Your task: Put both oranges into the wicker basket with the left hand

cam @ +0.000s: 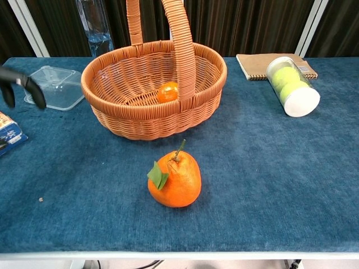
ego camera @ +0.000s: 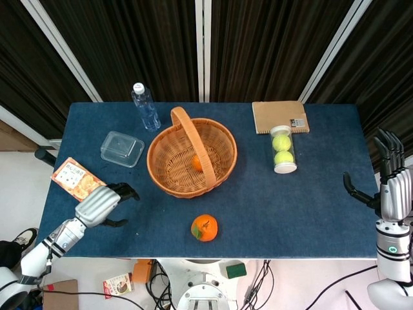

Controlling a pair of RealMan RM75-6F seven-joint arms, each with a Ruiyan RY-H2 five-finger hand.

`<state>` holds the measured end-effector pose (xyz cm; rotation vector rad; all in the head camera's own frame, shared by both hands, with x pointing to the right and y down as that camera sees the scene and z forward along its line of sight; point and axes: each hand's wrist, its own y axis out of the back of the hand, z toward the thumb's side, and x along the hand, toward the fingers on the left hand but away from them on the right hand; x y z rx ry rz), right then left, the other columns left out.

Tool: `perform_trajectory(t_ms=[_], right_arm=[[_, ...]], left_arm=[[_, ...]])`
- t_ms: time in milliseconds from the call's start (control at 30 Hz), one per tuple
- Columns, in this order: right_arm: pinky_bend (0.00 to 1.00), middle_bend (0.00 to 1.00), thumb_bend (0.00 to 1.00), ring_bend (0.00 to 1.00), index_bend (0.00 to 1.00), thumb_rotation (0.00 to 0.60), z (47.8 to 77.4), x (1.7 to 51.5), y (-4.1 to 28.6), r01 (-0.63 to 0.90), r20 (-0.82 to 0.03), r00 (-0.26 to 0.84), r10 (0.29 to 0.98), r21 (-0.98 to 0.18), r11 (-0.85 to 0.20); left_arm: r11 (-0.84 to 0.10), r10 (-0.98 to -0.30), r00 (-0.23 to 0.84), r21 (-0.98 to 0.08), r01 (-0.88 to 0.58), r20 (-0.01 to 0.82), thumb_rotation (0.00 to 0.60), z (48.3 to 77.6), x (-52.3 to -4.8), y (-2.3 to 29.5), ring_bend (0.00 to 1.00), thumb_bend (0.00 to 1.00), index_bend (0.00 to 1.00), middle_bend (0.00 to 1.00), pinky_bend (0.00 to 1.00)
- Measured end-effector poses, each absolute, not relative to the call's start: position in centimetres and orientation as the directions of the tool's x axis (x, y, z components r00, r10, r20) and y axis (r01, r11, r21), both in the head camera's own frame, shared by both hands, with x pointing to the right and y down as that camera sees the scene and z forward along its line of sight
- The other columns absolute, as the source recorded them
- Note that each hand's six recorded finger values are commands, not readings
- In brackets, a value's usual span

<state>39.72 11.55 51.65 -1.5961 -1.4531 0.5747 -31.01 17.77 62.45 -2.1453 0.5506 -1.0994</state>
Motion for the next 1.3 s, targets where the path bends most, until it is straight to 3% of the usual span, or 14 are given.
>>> perform_trajectory(t_ms=[233, 567, 1300], right_arm=[[0.00, 0.00, 0.38, 0.00, 0.00, 0.600, 51.2, 39.1, 11.7, 0.542, 0.221, 0.225, 0.949, -0.838, 0.066], [0.00, 0.00, 0.38, 0.00, 0.00, 0.600, 51.1, 39.3, 12.0, 0.530, 0.213, 0.219, 0.952, -0.845, 0.067], [0.00, 0.00, 0.38, 0.00, 0.00, 0.600, 51.4, 38.7, 12.1, 0.509, 0.196, 0.234, 0.952, -0.859, 0.052]], left_arm=[[-0.776, -0.533, 0.618, -0.624, -0.087, 0.577, 0.600, 65.7, -29.1, 21.1, 0.24, 0.15, 0.30, 0.30, 0.40], [-0.781, -0.516, 0.671, -0.614, -0.114, 0.532, 0.600, 68.3, -25.1, 21.3, 0.15, 0.15, 0.13, 0.17, 0.35], [-0.850, -0.425, 0.785, -0.496, -0.176, 0.450, 0.600, 70.1, -17.3, 20.9, 0.15, 0.12, 0.15, 0.17, 0.32]])
